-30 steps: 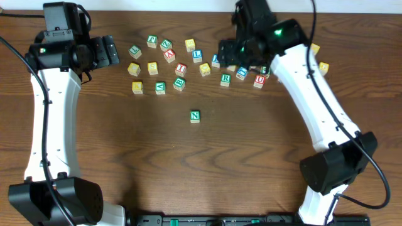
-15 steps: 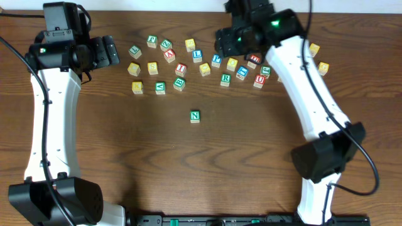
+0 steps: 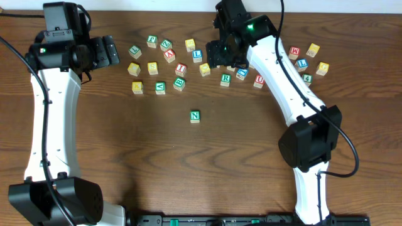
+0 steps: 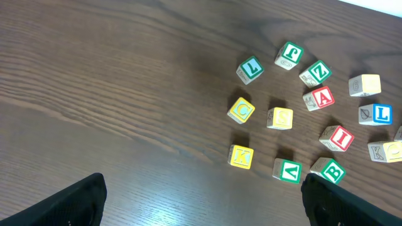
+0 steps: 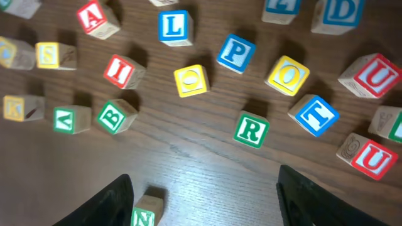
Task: Spell out NEURIPS
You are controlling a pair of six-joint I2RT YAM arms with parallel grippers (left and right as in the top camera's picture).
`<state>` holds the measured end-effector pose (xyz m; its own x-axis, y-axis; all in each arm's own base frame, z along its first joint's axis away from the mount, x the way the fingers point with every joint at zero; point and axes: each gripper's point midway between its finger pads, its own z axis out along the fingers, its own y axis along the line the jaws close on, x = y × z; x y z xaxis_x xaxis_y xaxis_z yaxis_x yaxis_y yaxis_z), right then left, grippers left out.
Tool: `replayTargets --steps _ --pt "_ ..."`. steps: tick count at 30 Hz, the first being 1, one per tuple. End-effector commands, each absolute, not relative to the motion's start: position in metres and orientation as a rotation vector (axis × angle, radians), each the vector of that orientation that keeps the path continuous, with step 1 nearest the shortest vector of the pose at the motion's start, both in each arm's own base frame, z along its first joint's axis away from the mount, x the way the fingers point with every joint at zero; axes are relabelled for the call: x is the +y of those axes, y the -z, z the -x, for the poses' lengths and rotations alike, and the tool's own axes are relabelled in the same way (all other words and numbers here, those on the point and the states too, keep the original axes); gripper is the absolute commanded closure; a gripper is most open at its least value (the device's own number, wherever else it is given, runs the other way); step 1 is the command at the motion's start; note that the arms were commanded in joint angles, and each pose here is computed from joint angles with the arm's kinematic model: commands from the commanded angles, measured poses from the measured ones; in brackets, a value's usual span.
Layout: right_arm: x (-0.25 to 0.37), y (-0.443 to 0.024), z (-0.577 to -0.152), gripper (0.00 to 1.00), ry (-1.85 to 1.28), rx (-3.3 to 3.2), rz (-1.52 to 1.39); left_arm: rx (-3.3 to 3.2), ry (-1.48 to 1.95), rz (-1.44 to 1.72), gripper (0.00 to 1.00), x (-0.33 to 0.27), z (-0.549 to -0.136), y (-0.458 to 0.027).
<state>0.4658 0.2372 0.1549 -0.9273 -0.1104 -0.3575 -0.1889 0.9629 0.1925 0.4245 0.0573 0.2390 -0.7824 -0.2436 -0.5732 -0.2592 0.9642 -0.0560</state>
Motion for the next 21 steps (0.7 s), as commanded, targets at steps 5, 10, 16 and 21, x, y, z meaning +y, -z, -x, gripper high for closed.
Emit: replayTargets --steps 5,10,16,21 --pt "0.214 -0.15 -0.474 0.3 -0.239 2.779 0.037 2.511 -0.05 0.368 0.02 0.059 -0.425 -0.235" --pt "0.198 -0.148 -0.477 0.29 -0.231 2.795 -0.048 2.511 -0.05 0.368 0.02 0.059 -0.425 -0.235" --pt "0.172 -0.144 -0.474 0.27 -0.205 2.84 -0.188 2.511 -0.05 0.368 0.02 0.059 -0.425 -0.235" --pt "0.142 -0.14 -0.469 0.27 -0.174 2.883 -0.343 2.511 -0.05 0.368 0.02 0.059 -0.425 -0.235"
